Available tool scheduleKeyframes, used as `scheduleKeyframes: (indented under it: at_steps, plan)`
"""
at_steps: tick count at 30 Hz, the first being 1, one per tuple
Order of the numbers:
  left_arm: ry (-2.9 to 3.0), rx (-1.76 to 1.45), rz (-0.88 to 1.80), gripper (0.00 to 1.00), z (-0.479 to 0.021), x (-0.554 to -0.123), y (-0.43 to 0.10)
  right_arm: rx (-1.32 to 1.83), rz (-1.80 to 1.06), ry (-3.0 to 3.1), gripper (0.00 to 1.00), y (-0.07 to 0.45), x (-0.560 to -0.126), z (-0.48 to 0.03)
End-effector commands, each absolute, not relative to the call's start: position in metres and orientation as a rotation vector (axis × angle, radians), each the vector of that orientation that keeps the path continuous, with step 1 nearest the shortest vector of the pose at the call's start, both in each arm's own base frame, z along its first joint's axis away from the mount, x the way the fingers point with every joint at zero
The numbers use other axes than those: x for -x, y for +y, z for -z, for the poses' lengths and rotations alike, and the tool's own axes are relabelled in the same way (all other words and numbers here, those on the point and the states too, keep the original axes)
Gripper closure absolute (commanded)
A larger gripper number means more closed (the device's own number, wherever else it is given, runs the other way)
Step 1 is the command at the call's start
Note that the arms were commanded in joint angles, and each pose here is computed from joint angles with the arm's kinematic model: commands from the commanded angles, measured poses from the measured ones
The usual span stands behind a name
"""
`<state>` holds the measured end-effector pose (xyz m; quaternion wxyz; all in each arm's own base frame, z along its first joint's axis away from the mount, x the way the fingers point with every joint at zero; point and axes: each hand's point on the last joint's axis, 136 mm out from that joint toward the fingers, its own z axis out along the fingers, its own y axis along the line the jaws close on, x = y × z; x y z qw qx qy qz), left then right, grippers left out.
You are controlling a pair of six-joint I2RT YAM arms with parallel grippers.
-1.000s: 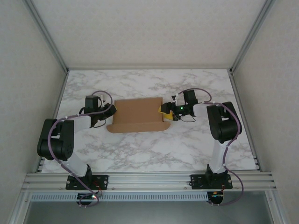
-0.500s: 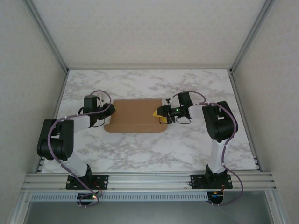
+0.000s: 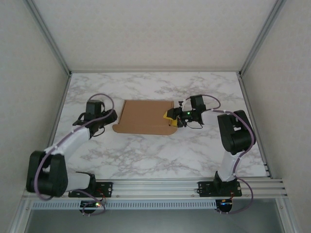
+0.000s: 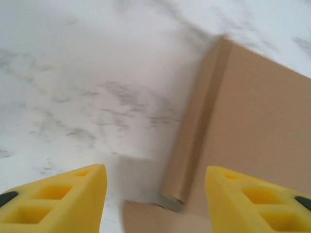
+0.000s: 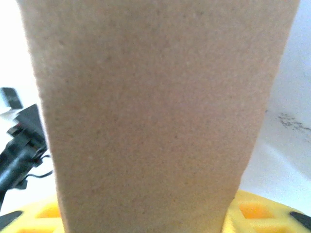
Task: Fold the paper box
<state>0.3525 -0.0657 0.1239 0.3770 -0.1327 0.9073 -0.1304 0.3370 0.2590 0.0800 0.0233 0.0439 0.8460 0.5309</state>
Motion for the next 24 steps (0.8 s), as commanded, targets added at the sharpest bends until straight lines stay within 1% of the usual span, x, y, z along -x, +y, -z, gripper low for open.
scheduleKeyframes:
  at_steps: [1, 3, 5, 9, 12, 17, 21, 24]
  plan:
    - [2.196, -0.076, 0.11, 0.43, -0.16, -0.337, -0.103, -0.219, -1.61, 2.676, 0.56, 0.254, -0.325, -0.075]
    - [2.089, -0.354, 0.055, 0.41, -0.17, -0.32, -0.137, -0.222, -1.614, 2.675, 0.56, 0.253, -0.324, -0.077]
    - [1.983, -0.582, -0.027, 0.39, -0.168, -0.305, -0.155, -0.224, -1.618, 2.672, 0.56, 0.254, -0.324, -0.079]
    - [1.896, -0.827, -0.125, 0.38, -0.153, -0.296, -0.164, -0.225, -1.641, 2.658, 0.56, 0.255, -0.324, -0.087]
    - [1.847, -0.987, -0.144, 0.34, -0.141, -0.289, -0.177, -0.22, -1.652, 2.654, 0.55, 0.256, -0.323, -0.092]
    - [1.806, -1.07, -0.224, 0.35, -0.123, -0.298, -0.183, -0.214, -1.663, 2.652, 0.55, 0.259, -0.322, -0.095]
    - [1.791, -1.053, -0.295, 0.35, -0.116, -0.312, -0.186, -0.209, -1.676, 2.65, 0.55, 0.261, -0.32, -0.097]
    - [1.773, -1.068, -0.291, 0.35, -0.111, -0.318, -0.193, -0.202, -1.689, 2.646, 0.55, 0.264, -0.318, -0.1]
